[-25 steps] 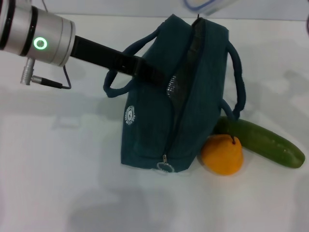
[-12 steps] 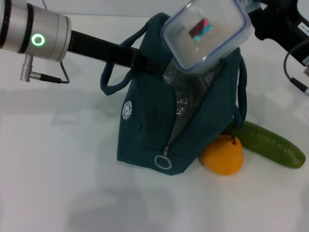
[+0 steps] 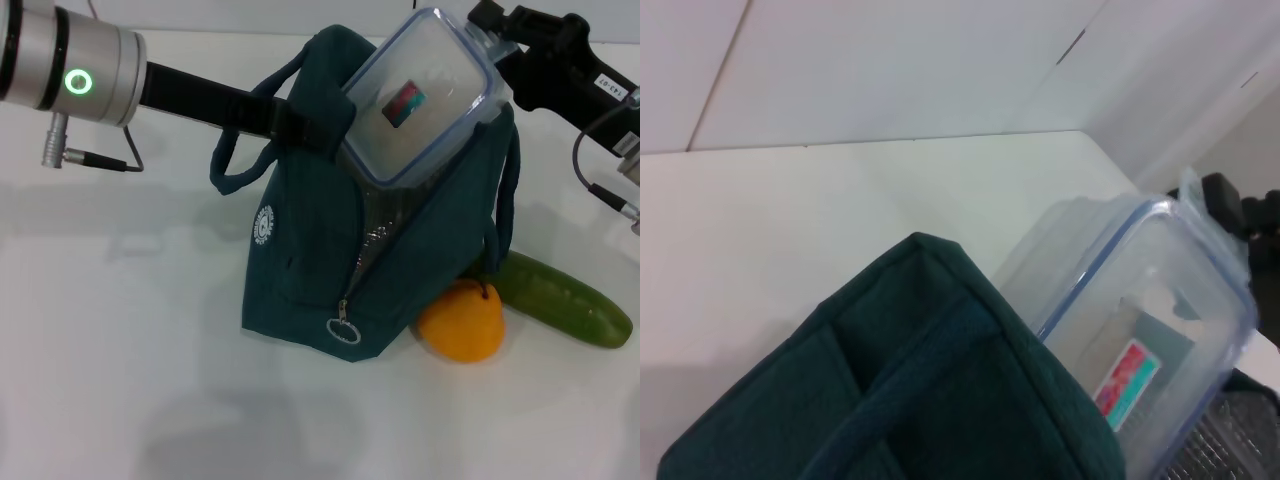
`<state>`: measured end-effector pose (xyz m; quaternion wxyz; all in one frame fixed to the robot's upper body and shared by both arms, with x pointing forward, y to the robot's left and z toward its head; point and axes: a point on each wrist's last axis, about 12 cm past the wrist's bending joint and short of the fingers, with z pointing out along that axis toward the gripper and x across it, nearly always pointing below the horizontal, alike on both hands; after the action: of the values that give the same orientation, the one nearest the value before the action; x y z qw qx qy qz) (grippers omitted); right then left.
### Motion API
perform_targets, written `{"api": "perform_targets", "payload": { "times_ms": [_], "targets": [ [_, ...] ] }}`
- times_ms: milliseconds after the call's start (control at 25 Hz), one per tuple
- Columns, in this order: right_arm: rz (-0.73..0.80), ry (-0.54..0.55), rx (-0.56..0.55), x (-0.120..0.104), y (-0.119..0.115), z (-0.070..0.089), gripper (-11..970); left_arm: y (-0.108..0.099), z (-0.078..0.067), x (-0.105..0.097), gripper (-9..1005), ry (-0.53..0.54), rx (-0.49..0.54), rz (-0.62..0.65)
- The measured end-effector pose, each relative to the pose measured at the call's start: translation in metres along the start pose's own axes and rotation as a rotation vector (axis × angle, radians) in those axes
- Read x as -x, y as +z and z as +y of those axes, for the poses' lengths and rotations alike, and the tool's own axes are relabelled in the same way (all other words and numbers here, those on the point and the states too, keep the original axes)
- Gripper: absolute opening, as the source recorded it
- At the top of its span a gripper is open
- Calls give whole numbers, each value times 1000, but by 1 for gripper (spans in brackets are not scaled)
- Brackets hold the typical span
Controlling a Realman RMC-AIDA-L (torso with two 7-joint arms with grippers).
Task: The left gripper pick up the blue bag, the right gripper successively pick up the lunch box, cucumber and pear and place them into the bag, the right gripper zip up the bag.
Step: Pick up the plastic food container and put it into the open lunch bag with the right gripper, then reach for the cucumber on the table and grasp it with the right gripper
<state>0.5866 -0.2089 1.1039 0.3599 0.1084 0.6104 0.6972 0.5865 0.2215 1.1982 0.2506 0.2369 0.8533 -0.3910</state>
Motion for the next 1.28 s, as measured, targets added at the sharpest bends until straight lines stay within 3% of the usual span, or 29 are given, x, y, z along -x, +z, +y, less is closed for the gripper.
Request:
{"api": "perform_targets", "payload": {
  "times_ms": [120,400,640,800,960,1160,1280],
  "targets": [
    [-14,5,-5,2,0,-1,90,0,0,0,37,0,0,0],
    [-42,-9,14,9,-5,3,304,0,0,0,37,2,0,0],
    [-86,-128,35,29,-32,13,557,-1,3,-1,37,1,16,-16],
    [-73,-277,-6,41,-56,18,718,-2,5,-4,36,0,21,-18],
    [59,-453,-61,48,-65,22,782,-3,7,-7,36,-6,21,-21],
    [344,-675,-157,62,-63,28,861,-3,7,-8,36,-10,18,-25],
    [466,-721,-212,70,-60,32,876,-3,8,-9,36,-14,24,-33]
  ]
}}
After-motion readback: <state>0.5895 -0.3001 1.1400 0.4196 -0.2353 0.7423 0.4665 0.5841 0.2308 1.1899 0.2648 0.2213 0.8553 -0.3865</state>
